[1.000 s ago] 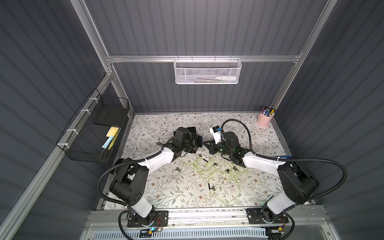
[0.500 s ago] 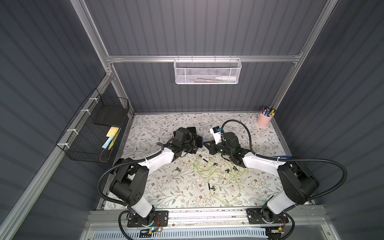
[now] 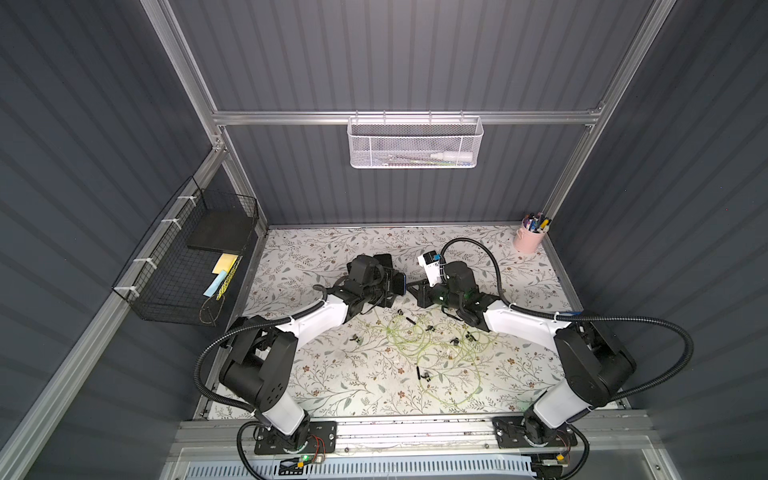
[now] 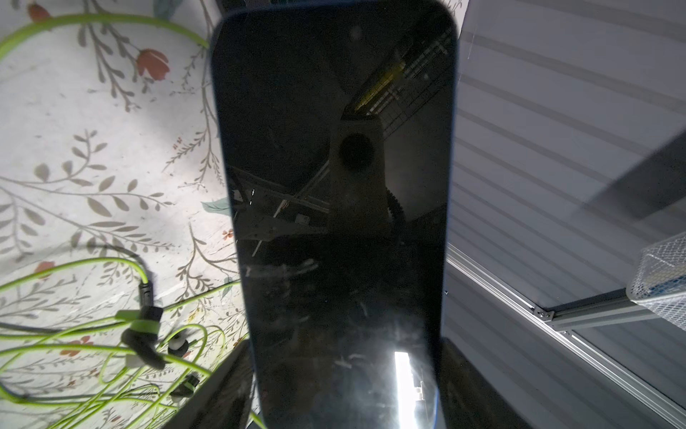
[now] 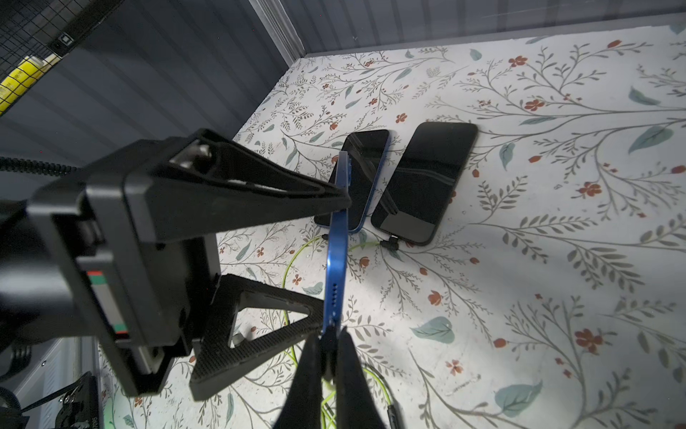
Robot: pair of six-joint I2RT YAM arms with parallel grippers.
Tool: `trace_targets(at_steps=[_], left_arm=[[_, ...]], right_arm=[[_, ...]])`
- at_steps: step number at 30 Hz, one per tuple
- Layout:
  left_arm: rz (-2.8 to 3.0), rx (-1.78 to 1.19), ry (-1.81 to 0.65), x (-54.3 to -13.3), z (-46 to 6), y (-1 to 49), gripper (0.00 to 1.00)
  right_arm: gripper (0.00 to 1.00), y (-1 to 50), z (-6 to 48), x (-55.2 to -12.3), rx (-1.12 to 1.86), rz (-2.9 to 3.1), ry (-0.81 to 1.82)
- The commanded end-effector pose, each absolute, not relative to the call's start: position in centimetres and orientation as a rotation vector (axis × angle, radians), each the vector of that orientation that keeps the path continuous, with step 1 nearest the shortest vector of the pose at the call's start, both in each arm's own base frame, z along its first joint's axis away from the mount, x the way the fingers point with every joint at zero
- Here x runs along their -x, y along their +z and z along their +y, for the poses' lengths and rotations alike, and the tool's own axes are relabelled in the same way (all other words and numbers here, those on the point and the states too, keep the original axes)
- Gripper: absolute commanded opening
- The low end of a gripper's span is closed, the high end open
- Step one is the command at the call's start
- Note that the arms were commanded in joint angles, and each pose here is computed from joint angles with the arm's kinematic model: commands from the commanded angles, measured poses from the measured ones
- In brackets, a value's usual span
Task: Plug wired earphones into phones
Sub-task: Insert the wired earphone into the phone.
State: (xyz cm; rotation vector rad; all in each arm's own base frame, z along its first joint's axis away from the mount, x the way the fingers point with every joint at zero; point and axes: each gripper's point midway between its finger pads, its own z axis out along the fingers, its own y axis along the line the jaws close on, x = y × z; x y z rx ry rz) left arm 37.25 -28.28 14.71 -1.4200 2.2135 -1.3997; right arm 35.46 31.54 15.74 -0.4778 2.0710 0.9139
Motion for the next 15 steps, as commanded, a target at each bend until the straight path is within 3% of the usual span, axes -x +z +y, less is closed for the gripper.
trace_targets(at_steps=[1,10,11,14,15], left_arm=[[2.21,1.31,-1.518,-37.4,-30.4,17.1,0.0],[2.211,1.311,-1.504,-37.3,-30.2,16.8,0.0],[2.216,1.314,-1.475,-37.3,-30.0,16.5,0.0],[2.244,1.321,-1.383,-37.4,-29.1,15.1,0.0],[2.255,1.32,-1.349,-37.5,-28.8,14.7,0.0]], right_arm=[[0.0,14.5,31.9,-35.8,0.487,2.125,0.893],[0.02,14.4,32.0,-36.0,0.508,2.146,0.869],[0.1,14.5,31.9,-35.9,0.506,2.15,0.872],[0.48,15.0,31.0,-35.7,0.49,2.179,0.861],[0.56,15.1,30.5,-35.6,0.482,2.196,0.853]])
